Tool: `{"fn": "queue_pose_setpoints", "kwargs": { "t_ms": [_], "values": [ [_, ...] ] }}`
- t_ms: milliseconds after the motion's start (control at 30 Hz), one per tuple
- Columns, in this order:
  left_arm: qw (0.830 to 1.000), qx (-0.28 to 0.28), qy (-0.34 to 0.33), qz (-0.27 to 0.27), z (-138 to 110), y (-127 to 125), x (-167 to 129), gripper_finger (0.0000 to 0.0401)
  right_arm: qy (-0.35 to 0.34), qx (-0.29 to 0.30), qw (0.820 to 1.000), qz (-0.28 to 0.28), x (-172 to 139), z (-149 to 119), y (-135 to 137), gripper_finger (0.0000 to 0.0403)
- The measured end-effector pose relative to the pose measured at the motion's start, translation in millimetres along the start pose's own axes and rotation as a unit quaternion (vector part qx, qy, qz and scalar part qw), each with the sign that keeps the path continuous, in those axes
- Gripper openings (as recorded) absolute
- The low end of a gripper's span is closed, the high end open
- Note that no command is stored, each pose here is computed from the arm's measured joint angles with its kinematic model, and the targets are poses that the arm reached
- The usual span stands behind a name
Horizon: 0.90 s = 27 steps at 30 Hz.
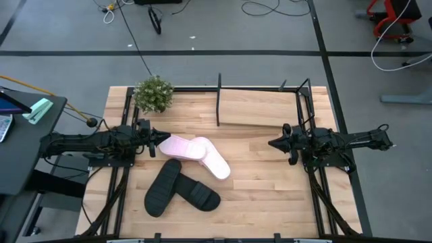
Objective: Pick and place slides into the shelf
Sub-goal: Put the left pink slide on the shelf
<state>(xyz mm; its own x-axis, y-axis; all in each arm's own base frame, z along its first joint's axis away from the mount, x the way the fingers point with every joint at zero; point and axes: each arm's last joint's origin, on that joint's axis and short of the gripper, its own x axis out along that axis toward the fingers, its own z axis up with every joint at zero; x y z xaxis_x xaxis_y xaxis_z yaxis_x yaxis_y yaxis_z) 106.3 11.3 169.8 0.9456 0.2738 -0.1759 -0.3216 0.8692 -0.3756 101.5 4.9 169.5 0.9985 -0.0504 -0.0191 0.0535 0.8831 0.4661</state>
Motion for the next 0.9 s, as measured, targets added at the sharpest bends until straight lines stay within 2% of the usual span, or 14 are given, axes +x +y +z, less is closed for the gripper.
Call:
{"fn": "queue_pose_setpoints", "kwargs": {
  "t_ms": [133, 267, 433, 633, 900],
  "values": [
    [1.0, -0.008, -0.007, 0.014, 0.4, 0.8, 0.0, 0.0036, -0.014, 0.057, 0.998, -0.02, 0.1, 1.5, -2.1, 0.0013],
    [0.998, -0.037, -0.025, 0.047, 1.5, 2.8, -0.1, 0.0029, -0.031, 0.076, 0.996, -0.023, 1.2, 4.8, -2.6, 0.0013],
    [0.997, -0.05, -0.052, 0.033, 8.2, 2.7, 0.3, 0.0023, -0.068, 0.081, 0.994, -0.011, 5.0, 13.5, 0.1, 0.0013],
    [0.993, -0.042, -0.11, 0.026, 20.7, 3.5, -0.4, 0.0029, -0.031, 0.047, 0.998, -0.024, 17.0, 31.7, 11.4, 0.0013],
    [0.991, -0.012, -0.13, 0.042, 44.0, -0.1, -3.1, 0.0034, 0.019, -0.037, 0.998, -0.047, 53.8, 68.6, 34.6, 0.0013]
  ]
}}
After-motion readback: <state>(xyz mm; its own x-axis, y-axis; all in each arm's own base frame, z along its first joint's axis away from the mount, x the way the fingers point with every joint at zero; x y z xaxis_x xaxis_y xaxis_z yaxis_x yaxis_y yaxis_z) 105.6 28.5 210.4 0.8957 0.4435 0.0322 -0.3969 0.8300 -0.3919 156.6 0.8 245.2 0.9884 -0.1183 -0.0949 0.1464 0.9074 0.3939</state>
